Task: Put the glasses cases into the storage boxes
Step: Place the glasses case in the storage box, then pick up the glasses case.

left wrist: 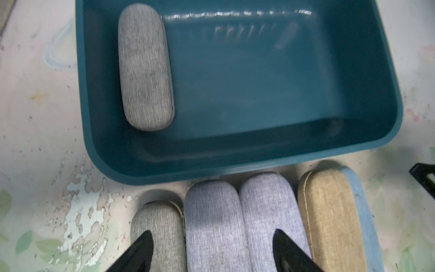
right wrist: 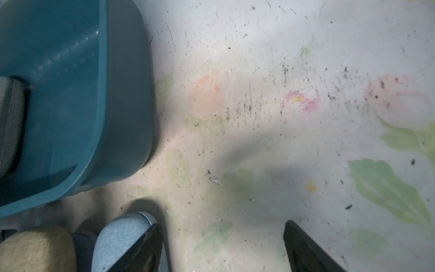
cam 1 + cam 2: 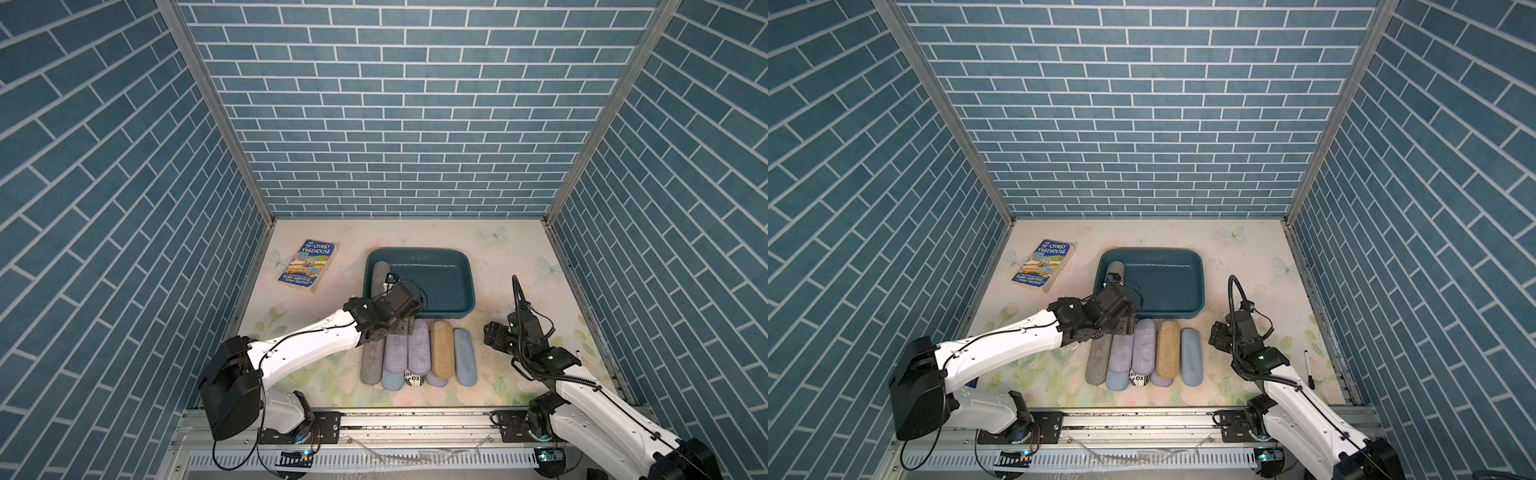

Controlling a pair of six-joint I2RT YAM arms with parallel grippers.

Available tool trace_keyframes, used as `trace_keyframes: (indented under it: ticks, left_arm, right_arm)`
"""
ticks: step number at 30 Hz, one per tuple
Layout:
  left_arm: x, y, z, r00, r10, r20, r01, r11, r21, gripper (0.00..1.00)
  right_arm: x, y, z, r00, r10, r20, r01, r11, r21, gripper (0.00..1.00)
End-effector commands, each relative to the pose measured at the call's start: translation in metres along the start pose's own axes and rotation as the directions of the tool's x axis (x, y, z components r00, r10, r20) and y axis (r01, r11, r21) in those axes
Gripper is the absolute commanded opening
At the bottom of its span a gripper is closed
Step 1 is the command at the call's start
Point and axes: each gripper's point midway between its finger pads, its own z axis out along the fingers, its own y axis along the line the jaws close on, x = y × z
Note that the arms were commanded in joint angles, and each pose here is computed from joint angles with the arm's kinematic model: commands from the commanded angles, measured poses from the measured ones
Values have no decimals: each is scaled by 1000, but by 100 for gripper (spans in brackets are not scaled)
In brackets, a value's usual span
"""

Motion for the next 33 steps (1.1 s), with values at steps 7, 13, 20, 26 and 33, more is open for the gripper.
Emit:
trace_keyframes:
  ticks: [7, 13, 20, 26, 33]
  left_arm:
    - [36, 4, 14, 996, -34, -87, 33, 999, -12, 80]
    - [45, 5, 18, 994, -34, -108, 32, 999, -12, 78]
    - [56, 4, 27, 990, -31, -140, 31, 1000, -1, 77]
    - [59, 4, 31, 989, -23, -148, 23, 1000, -4, 77]
    - [59, 4, 30, 988, -13, -153, 12, 1000, -5, 78]
  right_arm:
    - [-5, 4, -3, 1000, 16, -1, -16, 1000, -2, 82]
    - [-3, 3, -3, 1000, 24, -3, -24, 1000, -1, 82]
    - [0, 1, -1, 1000, 30, -5, -30, 1000, 2, 82]
    - [1, 0, 0, 999, 32, -9, -32, 999, 6, 82]
    - [3, -1, 2, 999, 39, -10, -38, 999, 5, 82]
